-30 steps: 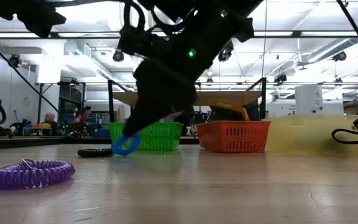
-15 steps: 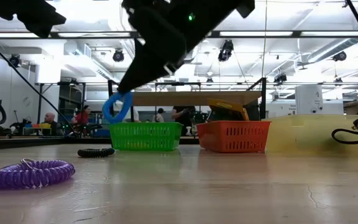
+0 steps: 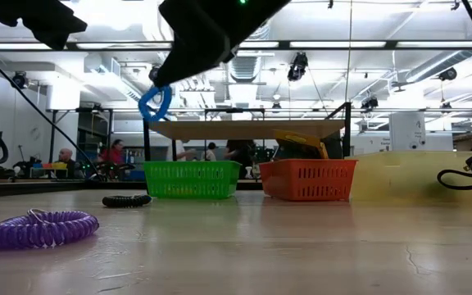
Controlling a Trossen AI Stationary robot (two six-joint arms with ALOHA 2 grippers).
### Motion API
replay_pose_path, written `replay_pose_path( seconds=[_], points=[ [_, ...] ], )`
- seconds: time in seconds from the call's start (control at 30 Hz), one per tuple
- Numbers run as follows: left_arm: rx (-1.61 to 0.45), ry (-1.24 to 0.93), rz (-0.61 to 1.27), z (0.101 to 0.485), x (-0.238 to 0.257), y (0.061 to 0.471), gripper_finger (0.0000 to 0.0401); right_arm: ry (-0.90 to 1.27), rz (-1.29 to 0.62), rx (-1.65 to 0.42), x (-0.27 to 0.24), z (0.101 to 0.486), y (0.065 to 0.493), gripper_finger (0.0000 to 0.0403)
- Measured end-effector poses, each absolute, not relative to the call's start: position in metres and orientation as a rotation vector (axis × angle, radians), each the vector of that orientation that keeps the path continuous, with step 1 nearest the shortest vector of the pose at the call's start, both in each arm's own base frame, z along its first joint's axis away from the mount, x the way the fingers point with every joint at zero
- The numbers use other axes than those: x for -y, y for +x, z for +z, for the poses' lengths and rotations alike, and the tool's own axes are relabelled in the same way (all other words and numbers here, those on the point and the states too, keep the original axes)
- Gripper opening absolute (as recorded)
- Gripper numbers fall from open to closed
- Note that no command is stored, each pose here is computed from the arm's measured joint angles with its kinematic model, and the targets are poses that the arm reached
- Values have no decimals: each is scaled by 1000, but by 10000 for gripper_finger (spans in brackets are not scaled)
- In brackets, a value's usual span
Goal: Pick & Place Office Desk Supplies
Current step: Put the blue spring rubber band into the green bin
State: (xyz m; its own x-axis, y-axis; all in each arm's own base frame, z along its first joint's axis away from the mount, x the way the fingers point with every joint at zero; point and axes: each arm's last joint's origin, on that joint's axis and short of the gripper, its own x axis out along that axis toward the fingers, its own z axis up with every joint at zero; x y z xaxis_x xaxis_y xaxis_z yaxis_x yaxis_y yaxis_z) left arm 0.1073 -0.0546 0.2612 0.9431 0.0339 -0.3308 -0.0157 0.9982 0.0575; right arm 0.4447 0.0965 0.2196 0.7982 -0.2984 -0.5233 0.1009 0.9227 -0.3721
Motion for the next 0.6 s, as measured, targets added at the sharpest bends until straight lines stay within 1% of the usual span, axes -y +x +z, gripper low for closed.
replay_pose_path(
  seconds=[0.3,0.5,0.6],
  points=[
    [-338,54,26,261,55,107,141,-361,-397,-543,-90,247,444,33],
    [-338,54,26,261,55,107,141,-189,-504,-532,-61,258,441,33],
    [-337,54,25,261,55,107,141,-140,-525,-566,-41,257,440,33]
  ],
)
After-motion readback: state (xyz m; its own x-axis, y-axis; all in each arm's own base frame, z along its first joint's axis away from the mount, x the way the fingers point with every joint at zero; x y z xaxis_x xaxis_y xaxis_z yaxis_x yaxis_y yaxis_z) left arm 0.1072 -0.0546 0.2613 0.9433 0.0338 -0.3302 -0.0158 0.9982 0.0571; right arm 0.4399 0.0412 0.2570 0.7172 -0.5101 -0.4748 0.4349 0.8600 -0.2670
